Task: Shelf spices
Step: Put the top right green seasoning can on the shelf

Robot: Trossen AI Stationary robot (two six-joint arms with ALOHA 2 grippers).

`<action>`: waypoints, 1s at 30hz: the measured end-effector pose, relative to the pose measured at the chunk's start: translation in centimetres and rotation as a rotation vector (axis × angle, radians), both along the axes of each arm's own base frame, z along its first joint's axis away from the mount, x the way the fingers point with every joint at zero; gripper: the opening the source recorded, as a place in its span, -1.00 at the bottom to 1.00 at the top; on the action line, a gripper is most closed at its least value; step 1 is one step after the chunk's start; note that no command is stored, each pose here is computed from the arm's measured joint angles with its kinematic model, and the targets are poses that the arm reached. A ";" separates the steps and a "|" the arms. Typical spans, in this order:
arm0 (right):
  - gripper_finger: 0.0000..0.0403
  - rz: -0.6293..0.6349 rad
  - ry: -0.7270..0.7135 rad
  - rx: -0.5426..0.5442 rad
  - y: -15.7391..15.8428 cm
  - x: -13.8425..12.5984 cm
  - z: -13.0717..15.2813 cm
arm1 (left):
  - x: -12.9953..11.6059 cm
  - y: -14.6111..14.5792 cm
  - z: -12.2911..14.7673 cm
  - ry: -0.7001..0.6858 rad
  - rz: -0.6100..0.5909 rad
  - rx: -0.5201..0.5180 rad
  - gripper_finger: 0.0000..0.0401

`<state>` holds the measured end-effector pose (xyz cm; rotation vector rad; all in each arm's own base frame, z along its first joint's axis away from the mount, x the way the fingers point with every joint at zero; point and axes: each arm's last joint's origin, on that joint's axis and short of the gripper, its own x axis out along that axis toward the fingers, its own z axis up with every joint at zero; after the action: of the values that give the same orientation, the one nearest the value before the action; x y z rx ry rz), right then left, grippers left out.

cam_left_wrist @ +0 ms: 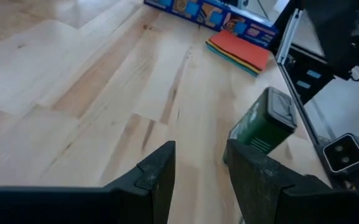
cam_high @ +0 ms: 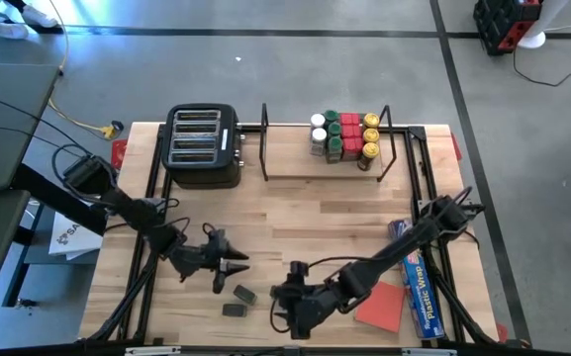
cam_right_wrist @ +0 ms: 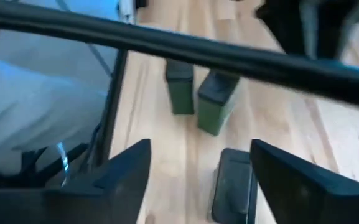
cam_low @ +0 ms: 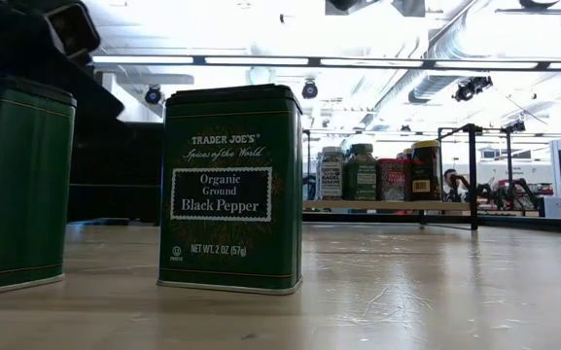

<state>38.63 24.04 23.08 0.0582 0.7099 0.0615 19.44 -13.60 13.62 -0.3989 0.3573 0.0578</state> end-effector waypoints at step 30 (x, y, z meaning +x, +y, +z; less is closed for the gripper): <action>0.35 -0.139 0.103 -0.113 -0.4 1.3 -6.1 | -0.7 -0.7 0.0 -0.017 0.031 0.031 -0.31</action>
<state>39.94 23.68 16.95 0.0026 0.8096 -0.1154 18.73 -14.26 13.59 -0.3744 0.3327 0.0898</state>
